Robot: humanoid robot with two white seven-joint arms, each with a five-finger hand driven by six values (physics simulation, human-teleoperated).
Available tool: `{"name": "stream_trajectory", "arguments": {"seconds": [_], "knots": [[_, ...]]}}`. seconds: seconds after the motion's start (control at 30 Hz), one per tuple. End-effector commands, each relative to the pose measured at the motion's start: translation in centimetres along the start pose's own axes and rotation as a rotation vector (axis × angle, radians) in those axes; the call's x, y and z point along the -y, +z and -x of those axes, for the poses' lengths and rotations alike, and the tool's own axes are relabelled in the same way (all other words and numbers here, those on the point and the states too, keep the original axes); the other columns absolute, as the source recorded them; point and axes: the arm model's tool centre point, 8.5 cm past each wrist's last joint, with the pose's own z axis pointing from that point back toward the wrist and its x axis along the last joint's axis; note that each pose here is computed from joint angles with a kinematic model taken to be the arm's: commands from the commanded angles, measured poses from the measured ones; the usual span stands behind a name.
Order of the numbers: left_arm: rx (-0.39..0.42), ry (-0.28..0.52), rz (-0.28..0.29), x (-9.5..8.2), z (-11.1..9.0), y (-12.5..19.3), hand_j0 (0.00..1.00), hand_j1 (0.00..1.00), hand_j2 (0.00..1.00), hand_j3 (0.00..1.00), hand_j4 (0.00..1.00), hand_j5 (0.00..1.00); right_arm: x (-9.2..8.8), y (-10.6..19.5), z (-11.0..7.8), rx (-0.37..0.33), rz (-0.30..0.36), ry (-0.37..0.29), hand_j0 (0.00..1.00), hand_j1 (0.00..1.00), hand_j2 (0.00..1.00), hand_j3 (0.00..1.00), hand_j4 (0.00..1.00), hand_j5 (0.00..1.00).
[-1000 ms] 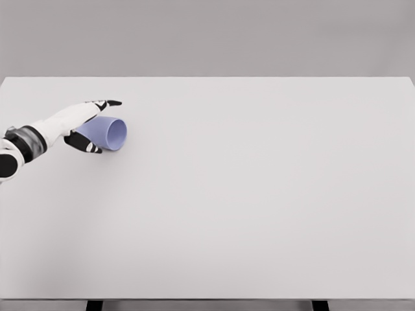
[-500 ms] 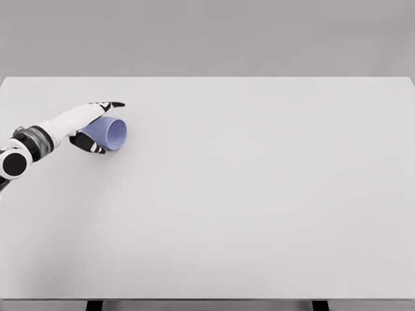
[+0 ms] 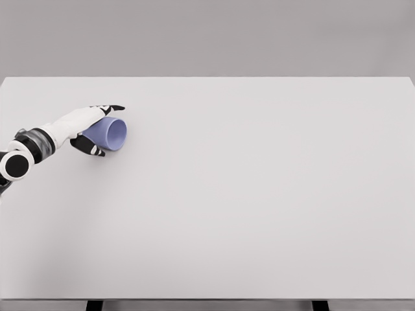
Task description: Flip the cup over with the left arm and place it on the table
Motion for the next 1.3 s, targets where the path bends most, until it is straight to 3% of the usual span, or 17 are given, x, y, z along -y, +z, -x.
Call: {"name": "stream_trajectory", "arguments": {"seconds": [0.0,0.33,0.4,0.53,0.6,0.77,1.27], "knots": [[-0.001,0.006,0.001,0.2,0.0,-0.2,1.0,1.0,1.0,1.0,1.0,1.0,0.0,0.0,0.0,0.0,0.0,0.0,1.0,1.0,1.0,1.0,1.0,1.0],[-0.009,-0.002,0.001,0.2,0.1,-0.4,1.0,1.0,1.0,1.0,1.0,1.0,0.0,0.0,0.0,0.0,0.0,0.0,1.0,1.0,1.0,1.0,1.0,1.0],[-0.007,-0.003,0.001,0.2,0.1,-0.5,0.94,0.94,0.94,0.94,0.94,0.94,0.0,0.0,0.0,0.0,0.0,0.0,1.0,1.0,1.0,1.0,1.0,1.0],[-0.003,-0.004,0.004,0.0,-0.1,-0.5,0.91,0.91,0.91,0.91,0.91,0.91,0.0,0.0,0.0,0.0,0.0,0.0,1.0,1.0,1.0,1.0,1.0,1.0],[0.004,-0.005,0.02,0.1,-0.3,-0.5,0.81,0.81,0.81,0.81,0.81,0.81,0.0,0.0,0.0,0.0,0.0,0.0,1.0,1.0,1.0,1.0,1.0,1.0],[0.007,-0.005,0.035,0.1,-0.4,-0.5,0.76,0.76,0.76,0.76,0.76,0.76,0.0,0.0,0.0,0.0,0.0,0.0,1.0,1.0,1.0,1.0,1.0,1.0],[0.04,0.03,0.015,-0.9,-1.0,-0.3,0.76,0.76,0.76,0.76,0.76,0.76,0.0,0.0,0.0,0.0,0.0,0.0,1.0,1.0,1.0,1.0,1.0,1.0]]}}
